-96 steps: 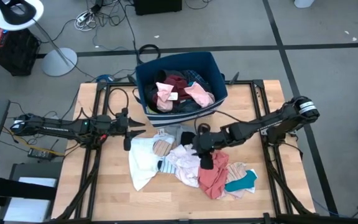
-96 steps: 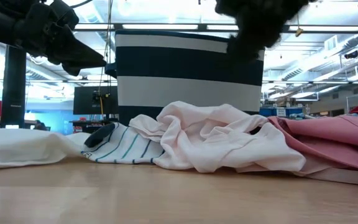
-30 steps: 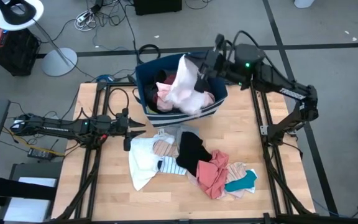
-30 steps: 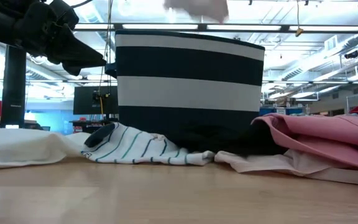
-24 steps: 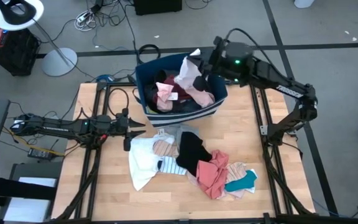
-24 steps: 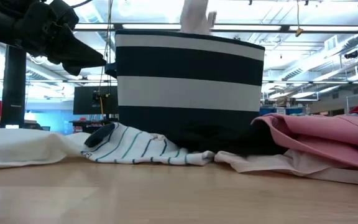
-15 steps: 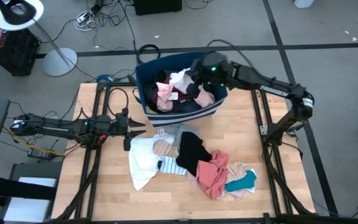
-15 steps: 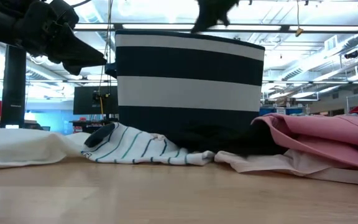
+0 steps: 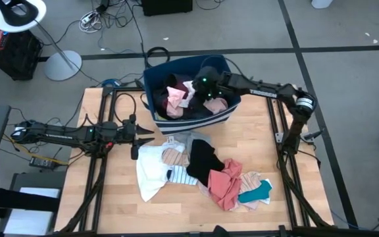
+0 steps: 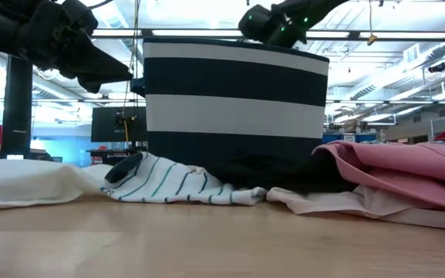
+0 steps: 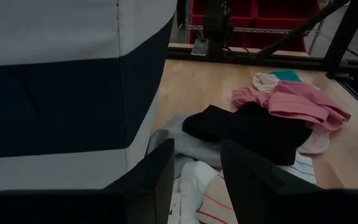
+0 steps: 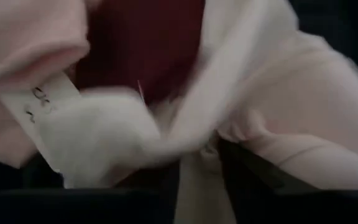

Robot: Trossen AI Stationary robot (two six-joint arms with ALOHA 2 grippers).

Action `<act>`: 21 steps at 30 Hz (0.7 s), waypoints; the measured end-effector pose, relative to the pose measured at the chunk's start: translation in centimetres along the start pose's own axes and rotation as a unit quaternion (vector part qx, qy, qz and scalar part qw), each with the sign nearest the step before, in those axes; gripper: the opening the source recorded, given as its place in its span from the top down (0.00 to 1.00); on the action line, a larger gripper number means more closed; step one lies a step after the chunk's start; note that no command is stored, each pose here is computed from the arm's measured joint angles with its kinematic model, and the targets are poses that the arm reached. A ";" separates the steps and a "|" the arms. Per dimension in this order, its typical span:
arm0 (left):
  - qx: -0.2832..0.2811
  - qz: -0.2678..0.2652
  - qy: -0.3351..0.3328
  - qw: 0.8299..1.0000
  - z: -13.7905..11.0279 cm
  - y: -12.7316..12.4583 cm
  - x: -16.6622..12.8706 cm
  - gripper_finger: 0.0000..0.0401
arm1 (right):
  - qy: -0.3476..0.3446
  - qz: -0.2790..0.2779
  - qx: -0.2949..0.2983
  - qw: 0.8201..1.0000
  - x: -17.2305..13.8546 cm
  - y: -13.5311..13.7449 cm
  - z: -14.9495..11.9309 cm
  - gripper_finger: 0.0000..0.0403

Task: Sort clothes
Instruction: Put the white underwear into the blue laundry bin, then put the pink underwear into the blue laundry bin

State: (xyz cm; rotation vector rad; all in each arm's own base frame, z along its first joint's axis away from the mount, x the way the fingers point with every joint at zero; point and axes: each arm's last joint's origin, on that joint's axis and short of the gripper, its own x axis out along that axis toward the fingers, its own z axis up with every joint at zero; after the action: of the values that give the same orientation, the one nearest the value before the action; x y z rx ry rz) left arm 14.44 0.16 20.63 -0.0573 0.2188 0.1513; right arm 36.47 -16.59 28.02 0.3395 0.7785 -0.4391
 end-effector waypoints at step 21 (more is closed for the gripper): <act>0.001 0.001 0.005 1.000 -0.1 0.0 0.0 0.66 | -0.156 0.028 -0.053 0.986 -19.0 3.3 1.4 0.52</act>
State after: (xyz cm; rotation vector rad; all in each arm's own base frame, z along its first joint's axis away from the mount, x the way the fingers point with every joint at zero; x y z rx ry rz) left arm 14.42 0.17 20.53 -0.0562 0.2294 0.1523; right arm 26.95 -9.60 43.34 0.1876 0.4837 -0.3843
